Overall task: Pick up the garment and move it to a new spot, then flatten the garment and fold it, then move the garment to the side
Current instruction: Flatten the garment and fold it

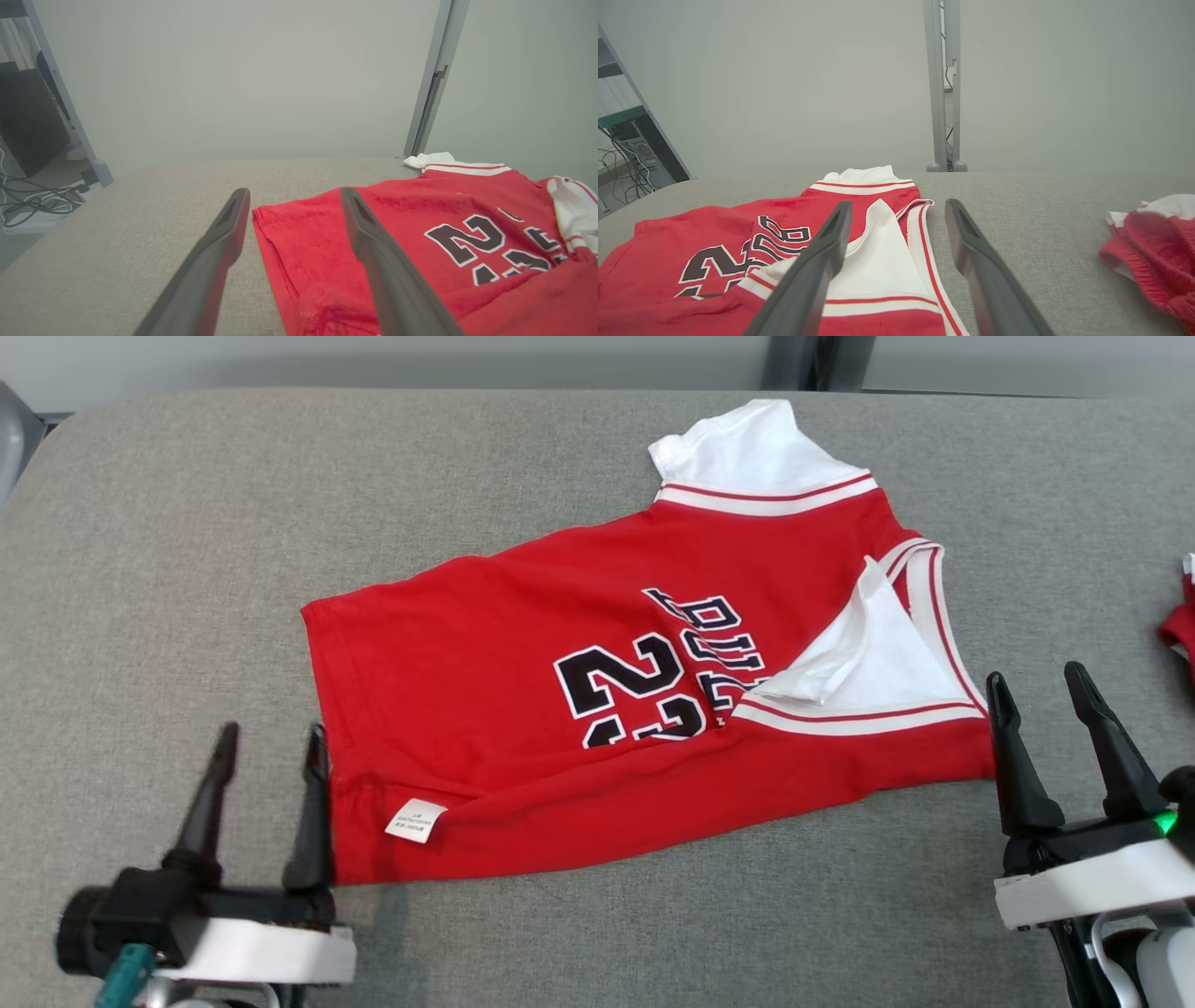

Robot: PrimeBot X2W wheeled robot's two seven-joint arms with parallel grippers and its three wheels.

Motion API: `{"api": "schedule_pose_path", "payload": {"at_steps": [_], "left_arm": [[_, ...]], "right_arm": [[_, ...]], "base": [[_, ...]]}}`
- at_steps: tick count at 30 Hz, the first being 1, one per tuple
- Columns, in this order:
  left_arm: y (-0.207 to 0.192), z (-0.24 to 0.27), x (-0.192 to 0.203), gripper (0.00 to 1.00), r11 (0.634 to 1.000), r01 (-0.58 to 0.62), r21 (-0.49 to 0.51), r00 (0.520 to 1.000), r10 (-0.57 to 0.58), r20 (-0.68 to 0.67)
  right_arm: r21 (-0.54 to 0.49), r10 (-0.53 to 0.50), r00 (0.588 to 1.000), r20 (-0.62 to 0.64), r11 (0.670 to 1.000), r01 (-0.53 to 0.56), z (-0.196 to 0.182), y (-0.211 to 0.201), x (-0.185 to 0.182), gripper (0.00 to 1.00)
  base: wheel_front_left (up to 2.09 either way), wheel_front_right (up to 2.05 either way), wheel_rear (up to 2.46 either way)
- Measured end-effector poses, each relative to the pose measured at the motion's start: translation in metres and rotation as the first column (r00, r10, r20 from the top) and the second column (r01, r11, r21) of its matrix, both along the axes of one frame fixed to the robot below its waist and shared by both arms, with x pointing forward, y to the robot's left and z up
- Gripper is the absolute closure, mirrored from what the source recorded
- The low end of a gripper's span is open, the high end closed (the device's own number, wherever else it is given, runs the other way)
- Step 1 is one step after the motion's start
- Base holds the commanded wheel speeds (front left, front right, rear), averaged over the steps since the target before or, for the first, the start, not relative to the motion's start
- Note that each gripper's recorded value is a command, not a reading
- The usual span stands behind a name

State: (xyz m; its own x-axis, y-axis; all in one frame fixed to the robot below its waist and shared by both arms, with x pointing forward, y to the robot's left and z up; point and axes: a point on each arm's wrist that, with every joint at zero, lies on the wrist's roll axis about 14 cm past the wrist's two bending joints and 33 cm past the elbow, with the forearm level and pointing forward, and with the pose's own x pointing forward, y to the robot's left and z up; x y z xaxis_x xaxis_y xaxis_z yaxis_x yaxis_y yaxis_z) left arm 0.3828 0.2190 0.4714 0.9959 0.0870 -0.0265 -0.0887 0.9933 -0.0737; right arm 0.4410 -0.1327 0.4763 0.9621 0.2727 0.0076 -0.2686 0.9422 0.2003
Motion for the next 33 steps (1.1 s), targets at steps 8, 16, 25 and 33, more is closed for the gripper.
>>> {"api": "schedule_pose_path", "payload": {"at_steps": [8,16,25,33], "left_arm": [[-0.015,-0.061,-0.024,0.0,0.995,-0.009,-0.099,0.978,-0.011,-0.207],[-0.014,-0.11,-0.047,0.0,0.983,-0.07,-0.173,0.927,0.0,-0.376],[-0.02,-0.129,-0.042,1.0,0.961,-0.085,-0.263,0.899,-0.04,-0.436],[-0.021,-0.126,-0.035,1.0,0.963,-0.037,-0.268,0.896,-0.087,-0.435]], "right_arm": [[-0.035,0.029,0.985,-0.173,0.999,-0.036,-0.053,0.002,0.007,0.0],[-0.047,0.04,0.954,-0.298,0.997,-0.056,-0.094,0.003,0.014,0.0],[-0.015,0.059,0.918,-0.392,0.997,-0.071,-0.114,0.007,0.017,1.0],[0.076,0.071,0.919,-0.388,0.996,-0.045,-0.105,0.01,0.008,1.0]], "base": [[0.0,0.0,0.0],[0.0,0.0,0.0],[0.0,0.0,0.0],[0.0,0.0,0.0]]}}
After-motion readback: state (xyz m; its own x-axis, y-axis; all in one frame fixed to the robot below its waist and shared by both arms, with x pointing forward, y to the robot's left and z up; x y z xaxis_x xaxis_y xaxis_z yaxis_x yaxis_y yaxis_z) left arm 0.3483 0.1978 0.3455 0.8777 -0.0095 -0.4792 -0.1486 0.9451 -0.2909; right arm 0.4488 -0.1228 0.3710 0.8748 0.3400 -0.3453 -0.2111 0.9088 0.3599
